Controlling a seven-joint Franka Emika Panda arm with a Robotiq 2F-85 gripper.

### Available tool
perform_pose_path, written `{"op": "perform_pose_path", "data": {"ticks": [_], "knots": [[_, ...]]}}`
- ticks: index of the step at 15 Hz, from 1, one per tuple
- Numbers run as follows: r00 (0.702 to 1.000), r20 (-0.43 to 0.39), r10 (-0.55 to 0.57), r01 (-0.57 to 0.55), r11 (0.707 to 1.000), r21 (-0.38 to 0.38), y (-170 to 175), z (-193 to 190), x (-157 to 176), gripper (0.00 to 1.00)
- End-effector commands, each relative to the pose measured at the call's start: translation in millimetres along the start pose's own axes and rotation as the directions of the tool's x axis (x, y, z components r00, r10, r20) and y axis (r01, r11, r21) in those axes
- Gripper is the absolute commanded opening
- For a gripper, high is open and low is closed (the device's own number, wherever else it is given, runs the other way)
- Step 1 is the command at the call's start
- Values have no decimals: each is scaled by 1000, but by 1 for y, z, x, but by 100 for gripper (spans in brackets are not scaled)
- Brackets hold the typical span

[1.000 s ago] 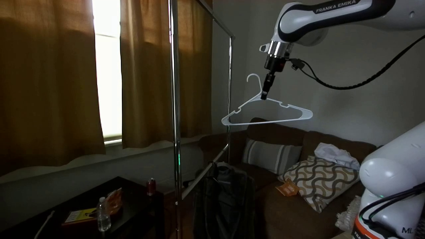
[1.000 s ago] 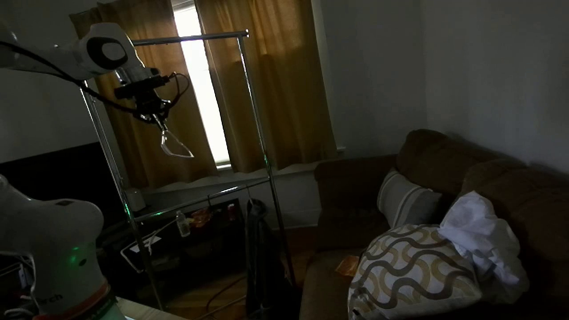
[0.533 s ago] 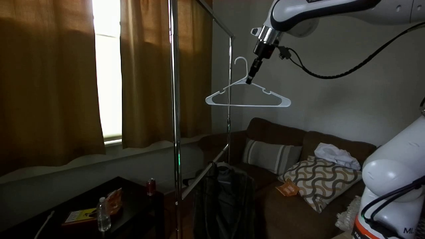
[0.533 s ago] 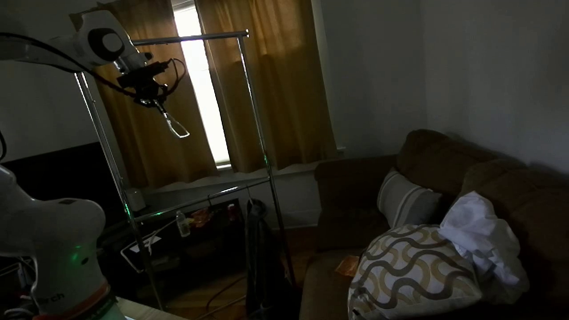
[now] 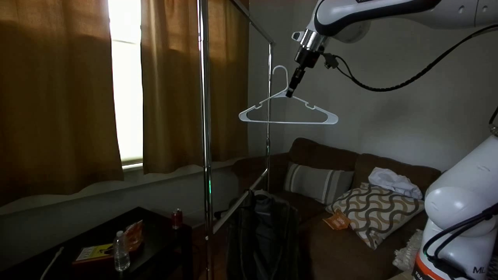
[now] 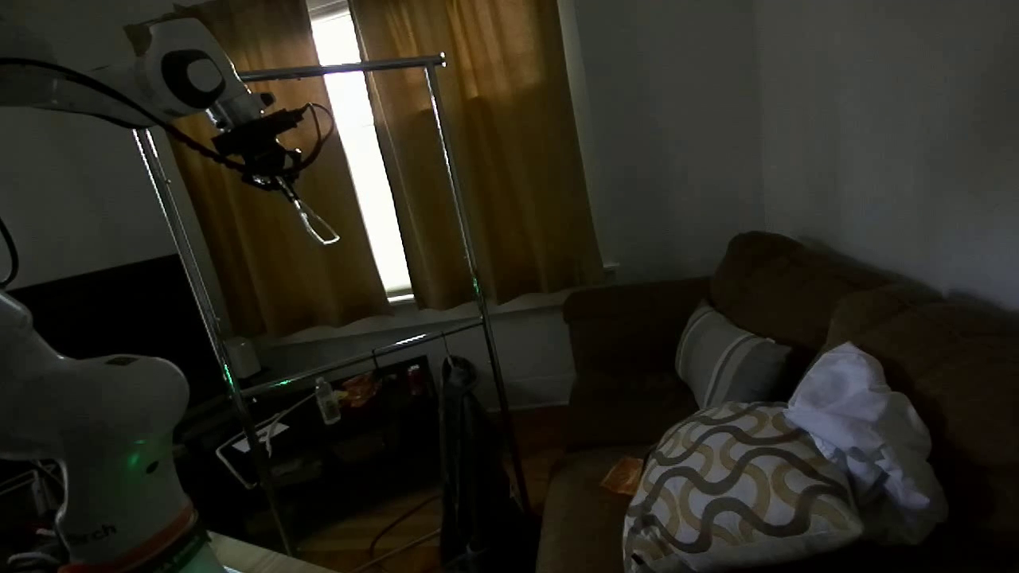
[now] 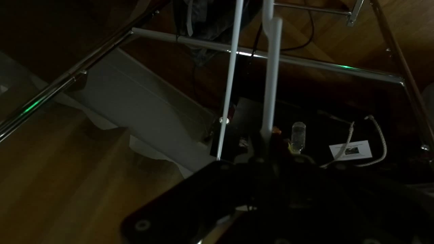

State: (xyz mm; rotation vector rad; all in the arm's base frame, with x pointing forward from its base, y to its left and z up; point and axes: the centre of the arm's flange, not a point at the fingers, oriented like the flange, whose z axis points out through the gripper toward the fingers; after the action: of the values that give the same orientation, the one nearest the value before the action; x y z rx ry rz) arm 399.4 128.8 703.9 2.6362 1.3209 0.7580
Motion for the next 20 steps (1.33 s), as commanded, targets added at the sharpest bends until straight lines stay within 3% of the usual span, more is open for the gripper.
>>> {"op": "perform_pose_path", "data": {"ticks": [1,11,15,20], "knots": [[1000,-9,-5,5,1000,-3,2,-8,3,2],[980,-200,1,13,998,67,21,-52,38,2],[952,-306,-6,44,992,117,27,-53,64,2],[888,-460,-29,100,986,130,35,-61,100,2]]}}
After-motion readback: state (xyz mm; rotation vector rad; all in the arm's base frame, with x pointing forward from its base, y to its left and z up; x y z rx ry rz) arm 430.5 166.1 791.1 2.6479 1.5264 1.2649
